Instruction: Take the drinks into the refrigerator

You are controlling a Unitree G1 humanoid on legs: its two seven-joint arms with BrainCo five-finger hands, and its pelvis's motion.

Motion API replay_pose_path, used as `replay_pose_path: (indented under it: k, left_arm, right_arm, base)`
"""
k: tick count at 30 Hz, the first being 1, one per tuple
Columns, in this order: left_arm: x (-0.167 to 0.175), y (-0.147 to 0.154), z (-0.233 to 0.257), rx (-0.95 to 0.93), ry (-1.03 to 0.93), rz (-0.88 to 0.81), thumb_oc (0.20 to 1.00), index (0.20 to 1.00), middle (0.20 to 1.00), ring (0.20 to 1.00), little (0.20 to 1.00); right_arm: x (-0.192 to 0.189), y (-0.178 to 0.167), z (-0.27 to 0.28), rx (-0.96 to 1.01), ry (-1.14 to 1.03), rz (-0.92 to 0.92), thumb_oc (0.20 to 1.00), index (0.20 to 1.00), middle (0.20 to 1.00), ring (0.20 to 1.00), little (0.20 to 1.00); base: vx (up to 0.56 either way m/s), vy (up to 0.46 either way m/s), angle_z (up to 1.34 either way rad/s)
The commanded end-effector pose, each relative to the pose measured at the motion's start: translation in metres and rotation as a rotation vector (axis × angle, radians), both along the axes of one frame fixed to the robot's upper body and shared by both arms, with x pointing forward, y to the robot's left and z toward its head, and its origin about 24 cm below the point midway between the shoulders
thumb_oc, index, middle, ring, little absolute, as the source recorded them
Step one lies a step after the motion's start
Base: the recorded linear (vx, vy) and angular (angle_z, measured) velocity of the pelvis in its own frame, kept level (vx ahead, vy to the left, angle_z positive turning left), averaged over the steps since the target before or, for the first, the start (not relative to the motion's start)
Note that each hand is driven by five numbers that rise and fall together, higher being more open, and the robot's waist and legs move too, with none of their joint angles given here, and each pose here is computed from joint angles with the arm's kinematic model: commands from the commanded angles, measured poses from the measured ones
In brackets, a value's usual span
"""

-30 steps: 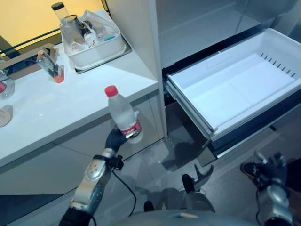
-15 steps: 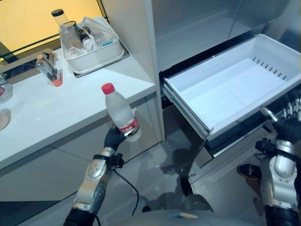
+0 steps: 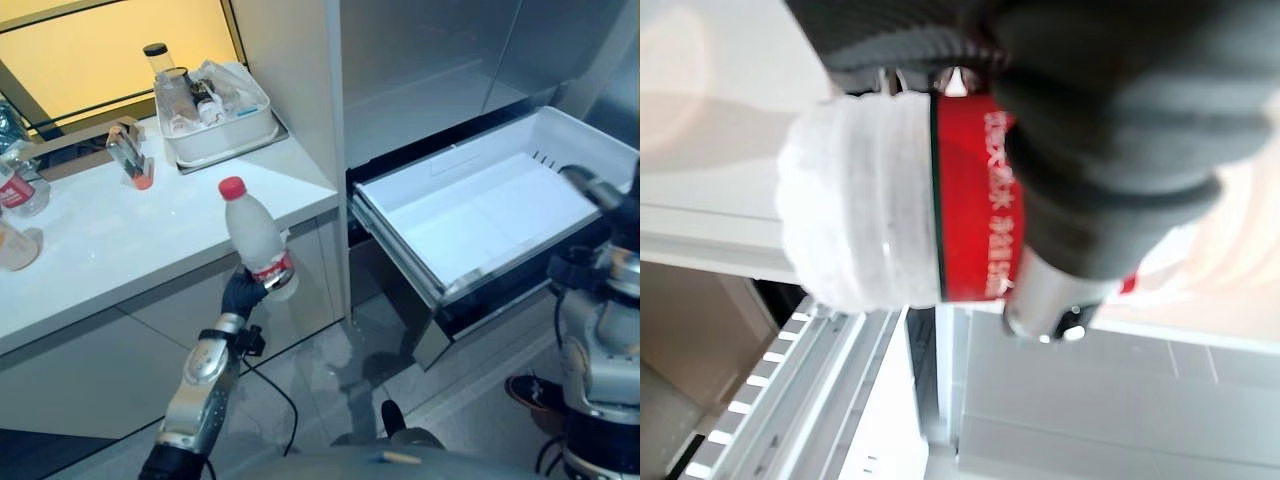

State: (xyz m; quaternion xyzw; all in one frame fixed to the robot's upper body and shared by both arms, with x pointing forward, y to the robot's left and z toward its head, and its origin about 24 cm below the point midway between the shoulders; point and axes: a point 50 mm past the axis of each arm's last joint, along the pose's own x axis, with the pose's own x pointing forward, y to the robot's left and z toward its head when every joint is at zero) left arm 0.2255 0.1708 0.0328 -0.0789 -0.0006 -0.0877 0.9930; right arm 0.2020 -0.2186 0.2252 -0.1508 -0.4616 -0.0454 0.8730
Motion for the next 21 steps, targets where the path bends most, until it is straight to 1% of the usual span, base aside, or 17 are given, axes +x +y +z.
replay_pose_path:
  k: [1,2,3,4,6,7,8,9,10,11,12,14,17,21]
  left_arm:
    - [0.017,0.005,0.061,0.109,-0.314,-0.071,0.2,0.2,0.2,0.2,0.2]
    - [0.017,0.002,0.06,0.13,-0.315,-0.094,0.2,0.2,0.2,0.2,0.2]
    - [0.018,-0.001,0.059,0.136,-0.309,-0.113,0.2,0.2,0.2,0.2,0.2]
    - [0.019,-0.005,0.058,0.154,-0.304,-0.147,0.2,0.2,0.2,0.2,0.2]
    - [0.021,-0.018,0.054,0.173,-0.289,-0.218,0.2,0.2,0.2,0.2,0.2]
    - [0.021,-0.018,0.054,0.172,-0.29,-0.215,0.2,0.2,0.2,0.2,0.2]
    - [0.023,-0.027,0.05,0.166,-0.272,-0.261,0.2,0.2,0.2,0.2,0.2]
    - [0.023,-0.035,0.046,0.163,-0.256,-0.298,0.2,0.2,0.2,0.2,0.2]
    - [0.024,-0.034,0.046,0.163,-0.259,-0.293,0.2,0.2,0.2,0.2,0.2]
    - [0.027,-0.039,0.042,0.162,-0.236,-0.314,0.2,0.2,0.2,0.2,0.2]
    - [0.028,-0.039,0.043,0.162,-0.239,-0.31,0.2,0.2,0.2,0.2,0.2]
    - [0.033,-0.049,0.039,0.153,-0.226,-0.33,0.2,0.2,0.2,0.2,0.2]
    - [0.041,-0.056,0.05,0.204,-0.28,-0.349,0.2,0.2,0.2,0.2,0.2]
    - [0.055,-0.065,0.062,0.285,-0.353,-0.321,0.2,0.2,0.2,0.2,0.2]
  right_arm:
    - [0.021,0.005,-0.01,-0.078,0.157,0.122,1.0,1.0,1.0,1.0,1.0]
    - [0.032,0.008,-0.017,-0.132,0.253,0.186,1.0,1.0,1.0,1.0,1.0]
    - [0.04,0.006,-0.022,-0.138,0.309,0.207,1.0,1.0,1.0,1.0,1.0]
    - [0.052,0.009,-0.029,-0.214,0.414,0.246,1.0,1.0,1.0,1.0,1.0]
    - [0.075,0.016,-0.041,-0.293,0.566,0.311,1.0,1.0,1.0,1.0,1.0]
    - [0.076,0.016,-0.04,-0.296,0.564,0.313,1.0,1.0,1.0,1.0,1.0]
    - [0.092,0.026,-0.047,-0.344,0.654,0.375,1.0,1.0,1.0,1.0,1.0]
    - [0.101,0.031,-0.054,-0.343,0.708,0.398,1.0,1.0,1.0,1.0,1.0]
    - [0.102,0.033,-0.053,-0.346,0.704,0.401,1.0,1.0,1.0,1.0,1.0]
    - [0.112,0.047,-0.052,-0.375,0.722,0.443,1.0,1.0,1.0,1.0,1.0]
    - [0.113,0.048,-0.051,-0.378,0.718,0.445,1.0,1.0,1.0,1.0,1.0]
    - [0.128,0.065,-0.059,-0.415,0.772,0.468,1.0,1.0,1.0,1.0,1.0]
    - [0.144,0.077,-0.062,-0.464,0.814,0.45,1.0,1.0,1.0,1.0,1.0]
    - [0.157,0.092,-0.063,-0.44,0.827,0.446,1.0,1.0,1.0,1.0,1.0]
  base:
    - [-0.03,-0.037,0.01]
    - [-0.01,-0.025,0.03]
    - [-0.02,-0.033,0.02]
    - [-0.02,-0.031,0.05]
    - [0.0,0.0,0.0]
    - [0.0,0.0,0.0]
    - [0.02,0.009,0.03]
    - [-0.02,0.002,0.07]
    - [0.03,0.012,0.09]
    - [-0.04,-0.005,0.13]
    - [0.05,0.009,0.12]
    - [0.03,0.005,0.11]
    - [0.0,-0.002,0.06]
    - [0.01,0.0,0.05]
